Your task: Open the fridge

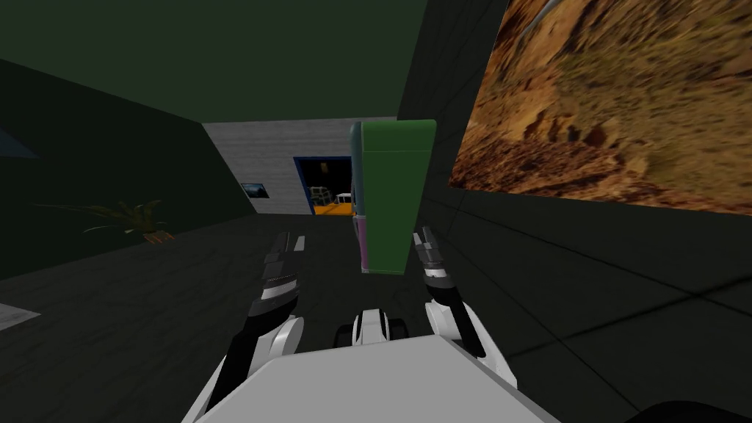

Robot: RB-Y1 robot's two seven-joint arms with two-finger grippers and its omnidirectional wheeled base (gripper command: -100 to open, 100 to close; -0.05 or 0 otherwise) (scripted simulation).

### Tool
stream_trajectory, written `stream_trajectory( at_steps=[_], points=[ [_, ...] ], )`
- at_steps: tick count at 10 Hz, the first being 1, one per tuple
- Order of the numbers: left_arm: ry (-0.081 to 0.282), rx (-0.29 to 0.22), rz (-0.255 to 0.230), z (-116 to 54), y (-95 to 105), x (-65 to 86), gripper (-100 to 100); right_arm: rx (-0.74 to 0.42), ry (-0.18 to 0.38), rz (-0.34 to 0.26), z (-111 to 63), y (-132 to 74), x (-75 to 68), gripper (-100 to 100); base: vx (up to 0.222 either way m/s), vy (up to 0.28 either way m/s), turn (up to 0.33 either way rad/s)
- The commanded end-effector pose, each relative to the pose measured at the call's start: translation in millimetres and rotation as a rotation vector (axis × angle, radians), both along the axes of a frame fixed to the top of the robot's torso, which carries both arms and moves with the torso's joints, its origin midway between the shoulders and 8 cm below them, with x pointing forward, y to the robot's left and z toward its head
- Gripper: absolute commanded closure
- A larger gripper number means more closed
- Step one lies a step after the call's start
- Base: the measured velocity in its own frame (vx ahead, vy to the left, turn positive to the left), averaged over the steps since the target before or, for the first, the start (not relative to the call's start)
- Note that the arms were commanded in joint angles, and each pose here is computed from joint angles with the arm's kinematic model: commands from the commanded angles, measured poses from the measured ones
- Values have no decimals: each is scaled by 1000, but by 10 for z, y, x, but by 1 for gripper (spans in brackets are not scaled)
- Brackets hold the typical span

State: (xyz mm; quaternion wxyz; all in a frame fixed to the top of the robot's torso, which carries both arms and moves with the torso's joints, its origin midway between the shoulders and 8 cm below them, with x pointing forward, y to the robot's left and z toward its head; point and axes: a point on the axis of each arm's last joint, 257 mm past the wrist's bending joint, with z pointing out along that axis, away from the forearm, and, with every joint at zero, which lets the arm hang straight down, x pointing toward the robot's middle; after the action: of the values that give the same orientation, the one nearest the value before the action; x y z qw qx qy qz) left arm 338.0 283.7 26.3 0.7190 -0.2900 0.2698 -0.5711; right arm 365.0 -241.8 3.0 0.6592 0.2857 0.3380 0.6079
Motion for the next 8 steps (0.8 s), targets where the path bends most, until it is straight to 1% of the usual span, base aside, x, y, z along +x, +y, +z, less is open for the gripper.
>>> stream_trajectory(
  at_steps=[1, 4, 5, 7, 8],
  points=[
    [0, 0, 0, 0, 0, 0, 0, -155, 46, -36, -161, 65, 106, -100, 111, 131, -40],
    [0, 0, 0, 0, 0, 0, 0, -363, 107, -98, -408, 89, 236, -100, 160, 124, -52],
    [0, 0, 0, 0, 0, 0, 0, -376, 107, -101, -413, 100, 237, -100, 124, 88, -28],
    [0, 0, 0, 0, 0, 0, 0, -530, 148, -153, -602, 75, 330, -100, 119, 94, -56],
    [0, 0, 0, 0, 0, 0, 0, -547, 147, -157, -609, 87, 331, -100, 96, 83, -28]
  ],
)
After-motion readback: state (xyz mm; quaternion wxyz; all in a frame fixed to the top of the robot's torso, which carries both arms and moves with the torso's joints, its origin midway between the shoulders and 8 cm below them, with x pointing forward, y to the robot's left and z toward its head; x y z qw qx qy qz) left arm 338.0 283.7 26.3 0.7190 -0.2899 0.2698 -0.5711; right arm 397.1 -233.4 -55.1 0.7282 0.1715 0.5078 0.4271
